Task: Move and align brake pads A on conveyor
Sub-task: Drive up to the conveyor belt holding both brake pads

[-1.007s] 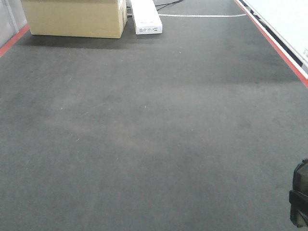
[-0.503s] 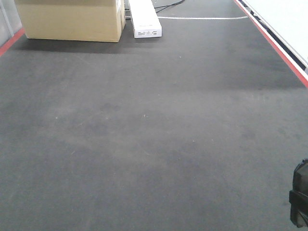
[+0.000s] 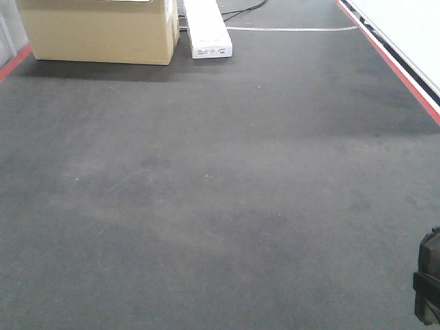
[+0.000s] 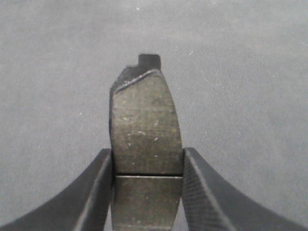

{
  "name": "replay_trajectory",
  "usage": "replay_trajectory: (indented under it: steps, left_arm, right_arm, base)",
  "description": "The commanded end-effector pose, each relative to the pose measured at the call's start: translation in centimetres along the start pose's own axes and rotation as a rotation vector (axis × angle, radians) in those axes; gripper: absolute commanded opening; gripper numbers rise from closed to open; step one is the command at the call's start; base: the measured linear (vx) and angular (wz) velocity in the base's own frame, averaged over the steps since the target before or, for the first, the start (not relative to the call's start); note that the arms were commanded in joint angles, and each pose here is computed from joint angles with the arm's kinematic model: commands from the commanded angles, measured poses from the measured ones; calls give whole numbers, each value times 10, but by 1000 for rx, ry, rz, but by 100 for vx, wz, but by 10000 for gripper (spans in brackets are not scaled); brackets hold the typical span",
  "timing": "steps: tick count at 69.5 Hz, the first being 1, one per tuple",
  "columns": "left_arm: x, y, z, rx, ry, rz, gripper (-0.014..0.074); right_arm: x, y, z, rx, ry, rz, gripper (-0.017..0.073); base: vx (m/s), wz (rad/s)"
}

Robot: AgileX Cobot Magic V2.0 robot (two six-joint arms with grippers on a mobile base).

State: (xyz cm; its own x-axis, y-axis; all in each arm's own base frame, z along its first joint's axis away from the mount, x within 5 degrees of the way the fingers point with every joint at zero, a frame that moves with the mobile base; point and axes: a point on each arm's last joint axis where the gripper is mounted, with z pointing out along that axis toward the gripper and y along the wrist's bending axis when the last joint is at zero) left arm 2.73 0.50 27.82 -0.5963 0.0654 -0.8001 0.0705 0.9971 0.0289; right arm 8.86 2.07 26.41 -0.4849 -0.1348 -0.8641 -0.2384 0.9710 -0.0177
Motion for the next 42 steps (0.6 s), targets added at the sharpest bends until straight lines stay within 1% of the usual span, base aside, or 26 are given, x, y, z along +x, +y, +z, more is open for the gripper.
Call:
replay_trajectory:
  steps: [1,42]
  left_arm:
    - [-15,0,-5,8,-97,0,-6]
    - [-15,0,-5,8,-97,0,-6]
  right_arm:
    - [-18,-1,-4,12,-117,-12,-7]
    - [-18,-1,-4,12,-117,-12,-7]
  base:
    - [5,-1]
    - [1,0]
